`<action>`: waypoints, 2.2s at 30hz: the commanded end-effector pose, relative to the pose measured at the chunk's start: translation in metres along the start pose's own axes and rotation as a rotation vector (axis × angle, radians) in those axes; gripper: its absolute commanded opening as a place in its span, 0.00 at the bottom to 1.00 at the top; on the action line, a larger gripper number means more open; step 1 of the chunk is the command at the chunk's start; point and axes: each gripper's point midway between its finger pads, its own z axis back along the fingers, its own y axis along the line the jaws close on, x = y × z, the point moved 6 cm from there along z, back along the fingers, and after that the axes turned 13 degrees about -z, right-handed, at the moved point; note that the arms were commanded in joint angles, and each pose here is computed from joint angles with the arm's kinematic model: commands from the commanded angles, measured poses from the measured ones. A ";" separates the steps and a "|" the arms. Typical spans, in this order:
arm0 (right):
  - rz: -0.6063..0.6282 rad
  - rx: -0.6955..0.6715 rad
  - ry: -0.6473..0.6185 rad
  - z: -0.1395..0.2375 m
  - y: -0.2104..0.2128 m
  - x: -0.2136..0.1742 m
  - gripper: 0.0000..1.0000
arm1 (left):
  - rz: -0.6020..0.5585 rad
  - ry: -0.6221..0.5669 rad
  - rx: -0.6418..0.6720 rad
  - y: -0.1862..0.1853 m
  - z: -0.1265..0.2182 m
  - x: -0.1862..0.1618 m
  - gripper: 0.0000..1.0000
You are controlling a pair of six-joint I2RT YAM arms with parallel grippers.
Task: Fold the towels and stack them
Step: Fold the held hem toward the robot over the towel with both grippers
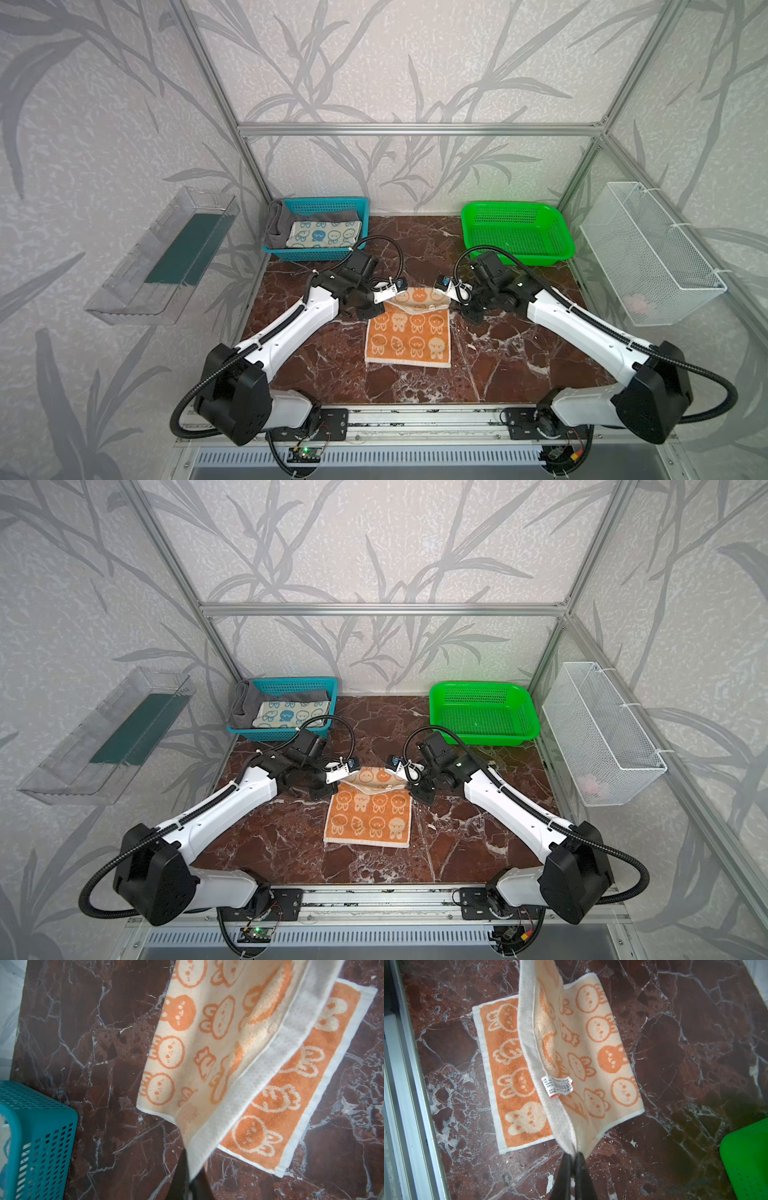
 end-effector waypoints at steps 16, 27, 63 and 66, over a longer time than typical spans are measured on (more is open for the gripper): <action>-0.060 0.063 0.091 -0.019 0.033 -0.038 0.00 | -0.024 -0.001 0.039 -0.013 0.008 -0.003 0.03; -0.044 0.096 0.135 -0.031 0.045 -0.051 0.00 | 0.019 0.021 -0.063 -0.046 -0.011 -0.013 0.06; 0.059 0.180 0.186 -0.045 0.084 -0.069 0.31 | -0.004 0.285 -0.200 -0.074 -0.010 -0.044 0.45; -0.020 0.180 0.139 -0.045 0.080 -0.060 0.31 | 0.000 0.311 -0.149 -0.072 -0.002 -0.049 0.50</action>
